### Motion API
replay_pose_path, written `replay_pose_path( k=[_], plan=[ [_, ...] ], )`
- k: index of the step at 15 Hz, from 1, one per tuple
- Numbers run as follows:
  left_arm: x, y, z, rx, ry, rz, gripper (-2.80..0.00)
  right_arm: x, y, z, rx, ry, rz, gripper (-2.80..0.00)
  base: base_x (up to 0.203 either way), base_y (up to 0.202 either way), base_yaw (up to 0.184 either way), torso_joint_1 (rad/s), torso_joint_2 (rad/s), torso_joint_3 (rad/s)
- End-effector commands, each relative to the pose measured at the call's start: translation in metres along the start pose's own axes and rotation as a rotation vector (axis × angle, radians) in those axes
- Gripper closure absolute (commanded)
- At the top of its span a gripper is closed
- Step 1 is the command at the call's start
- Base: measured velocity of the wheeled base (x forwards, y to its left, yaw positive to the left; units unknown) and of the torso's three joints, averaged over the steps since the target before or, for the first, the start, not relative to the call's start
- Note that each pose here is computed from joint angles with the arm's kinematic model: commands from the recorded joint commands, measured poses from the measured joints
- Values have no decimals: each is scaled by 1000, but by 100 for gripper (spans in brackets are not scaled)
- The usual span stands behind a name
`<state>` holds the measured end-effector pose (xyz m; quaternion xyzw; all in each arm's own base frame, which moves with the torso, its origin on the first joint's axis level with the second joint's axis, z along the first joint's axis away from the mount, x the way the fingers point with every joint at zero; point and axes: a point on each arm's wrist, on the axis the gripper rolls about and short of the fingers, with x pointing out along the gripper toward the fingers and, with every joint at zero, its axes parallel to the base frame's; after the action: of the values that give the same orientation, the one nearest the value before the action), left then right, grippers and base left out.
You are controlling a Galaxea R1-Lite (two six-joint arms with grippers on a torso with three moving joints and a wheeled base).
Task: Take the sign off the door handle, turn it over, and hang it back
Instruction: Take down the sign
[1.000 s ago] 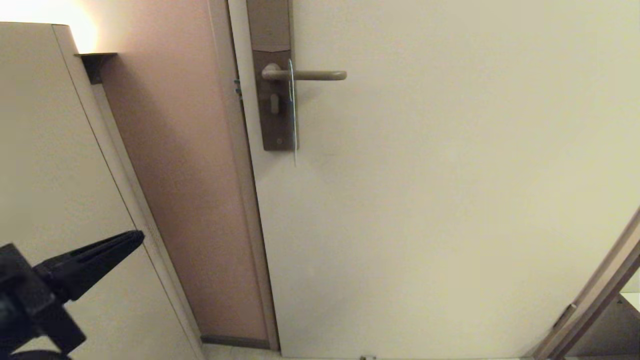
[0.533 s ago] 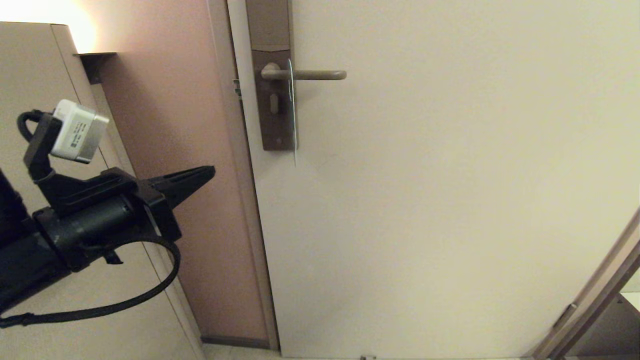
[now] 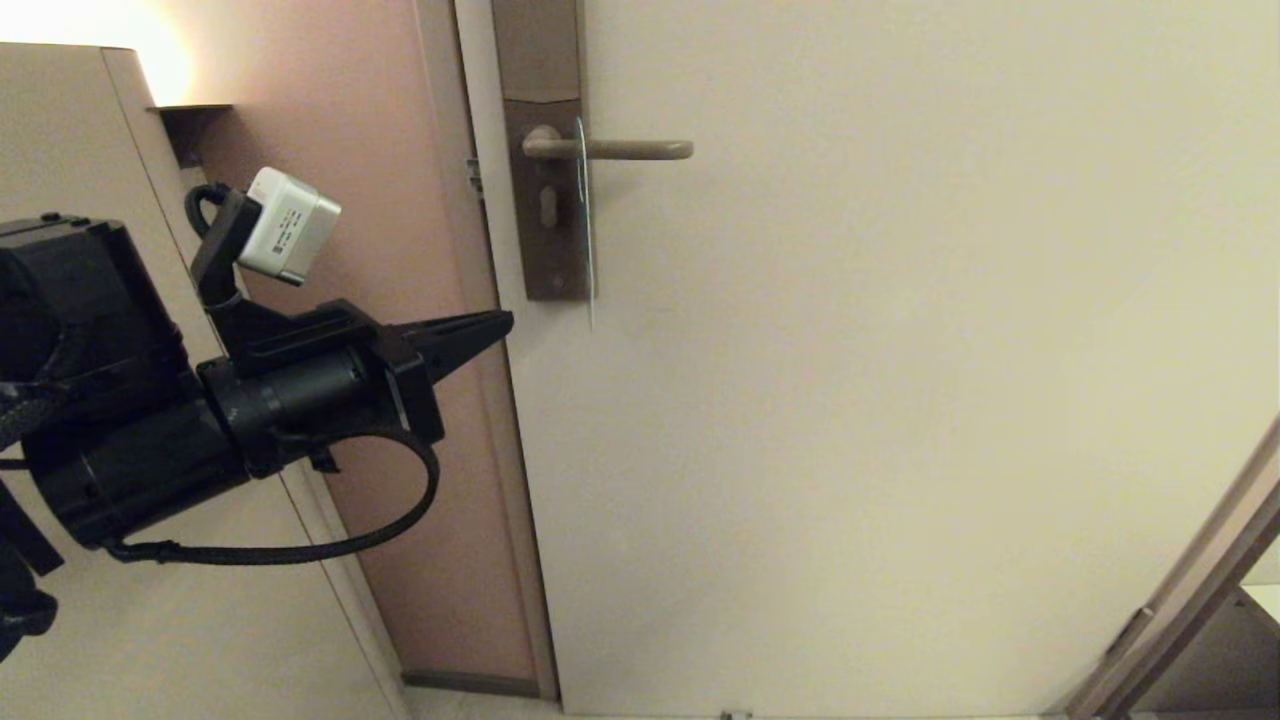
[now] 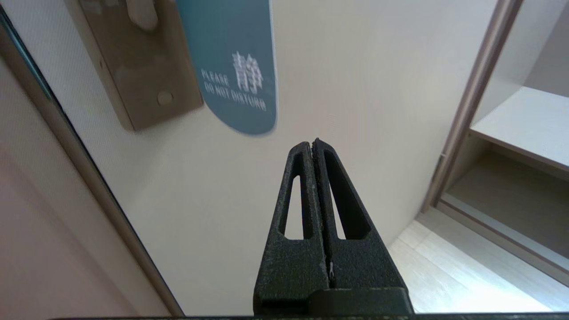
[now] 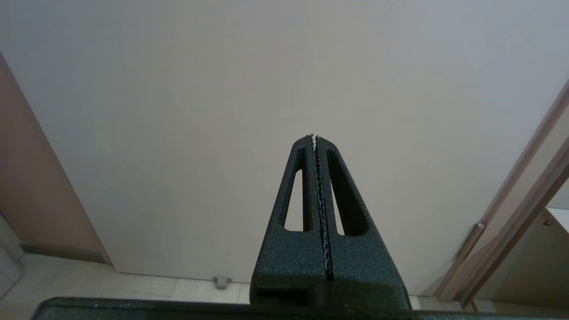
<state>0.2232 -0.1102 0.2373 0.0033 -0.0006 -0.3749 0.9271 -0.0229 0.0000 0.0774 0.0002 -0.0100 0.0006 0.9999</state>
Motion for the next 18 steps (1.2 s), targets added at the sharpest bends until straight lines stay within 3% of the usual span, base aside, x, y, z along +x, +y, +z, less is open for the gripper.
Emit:
replay_pose_path(
  k=[1, 4, 5, 12, 15, 18],
  plan=[
    [9, -1, 0, 0, 0, -13, 0, 0, 0, 0, 1, 0, 0, 0, 0, 0, 0, 0, 0, 0],
    [12, -8, 1, 1, -2, -42, 0, 0, 0, 0, 0, 0, 0, 0, 0, 0, 0, 0, 0, 0],
    [12, -10, 1, 1, -2, -48, -280, 0, 0, 0, 0, 0, 0, 0, 0, 0, 0, 0, 0, 0],
    [13, -11, 1, 43, -7, -51, -280, 0, 0, 0, 1, 0, 0, 0, 0, 0, 0, 0, 0, 0],
    [18, -10, -4, 127, 15, 28, -280, 0, 0, 0, 1, 0, 0, 0, 0, 0, 0, 0, 0, 0],
    [31, -17, -3, 151, 21, 122, -280, 0, 0, 0, 1, 0, 0, 0, 0, 0, 0, 0, 0, 0]
  ],
)
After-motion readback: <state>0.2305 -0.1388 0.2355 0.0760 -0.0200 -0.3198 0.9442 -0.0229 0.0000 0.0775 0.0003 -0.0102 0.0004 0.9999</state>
